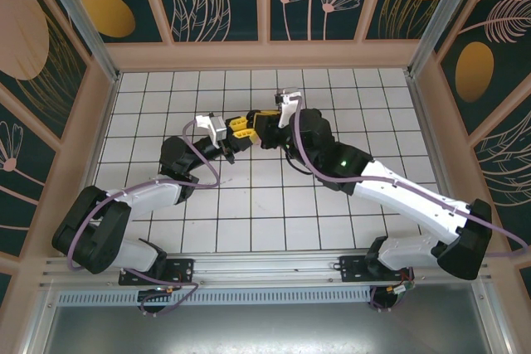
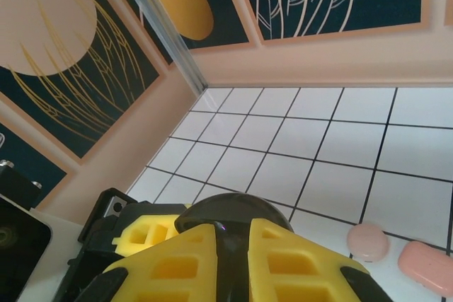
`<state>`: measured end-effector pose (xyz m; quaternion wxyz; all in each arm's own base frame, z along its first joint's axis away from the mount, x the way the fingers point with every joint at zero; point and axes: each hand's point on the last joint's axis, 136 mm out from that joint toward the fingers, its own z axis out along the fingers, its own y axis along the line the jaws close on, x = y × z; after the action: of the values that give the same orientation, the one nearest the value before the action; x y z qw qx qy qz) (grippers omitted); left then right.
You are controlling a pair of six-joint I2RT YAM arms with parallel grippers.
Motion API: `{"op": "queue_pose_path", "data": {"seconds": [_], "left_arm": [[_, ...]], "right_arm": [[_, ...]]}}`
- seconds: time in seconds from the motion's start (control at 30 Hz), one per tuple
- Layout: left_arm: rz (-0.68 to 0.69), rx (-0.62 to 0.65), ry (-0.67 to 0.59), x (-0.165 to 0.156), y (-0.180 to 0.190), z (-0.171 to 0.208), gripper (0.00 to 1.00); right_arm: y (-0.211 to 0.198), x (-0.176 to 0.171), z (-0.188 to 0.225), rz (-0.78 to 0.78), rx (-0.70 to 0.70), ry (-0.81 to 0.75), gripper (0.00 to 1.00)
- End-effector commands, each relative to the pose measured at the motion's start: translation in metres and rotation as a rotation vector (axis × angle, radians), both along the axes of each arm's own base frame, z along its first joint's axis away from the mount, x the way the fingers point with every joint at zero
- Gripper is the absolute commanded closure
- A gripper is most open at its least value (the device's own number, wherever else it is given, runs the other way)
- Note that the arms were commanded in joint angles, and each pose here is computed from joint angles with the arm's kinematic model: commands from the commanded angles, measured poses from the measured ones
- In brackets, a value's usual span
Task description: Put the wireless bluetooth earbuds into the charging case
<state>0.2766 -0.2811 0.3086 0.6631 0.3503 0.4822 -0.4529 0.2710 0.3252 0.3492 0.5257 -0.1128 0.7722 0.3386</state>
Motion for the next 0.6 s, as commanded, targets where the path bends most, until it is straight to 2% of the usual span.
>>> {"op": "queue_pose_path", "data": {"seconds": [0.0,0.23,0.57], "left_arm": [[-0.027,-0.046,-0.082,-0.011,0.001,0.027,1.0],[-0.028,-0.047,-0.076,-0.01,0.001,0.026,1.0],[-0.035,-0.055,-0.083,-0.012,0.001,0.032,1.0]], "right_arm": [[-0.005,-0.005,0.032,0.011,0.084,-0.084,0.86],[-0.011,-0.003,0.038,-0.015,0.089,-0.105,0.86],[-0.003,0.007,0.01,-0.033,0.023,-0.069,0.86]]}}
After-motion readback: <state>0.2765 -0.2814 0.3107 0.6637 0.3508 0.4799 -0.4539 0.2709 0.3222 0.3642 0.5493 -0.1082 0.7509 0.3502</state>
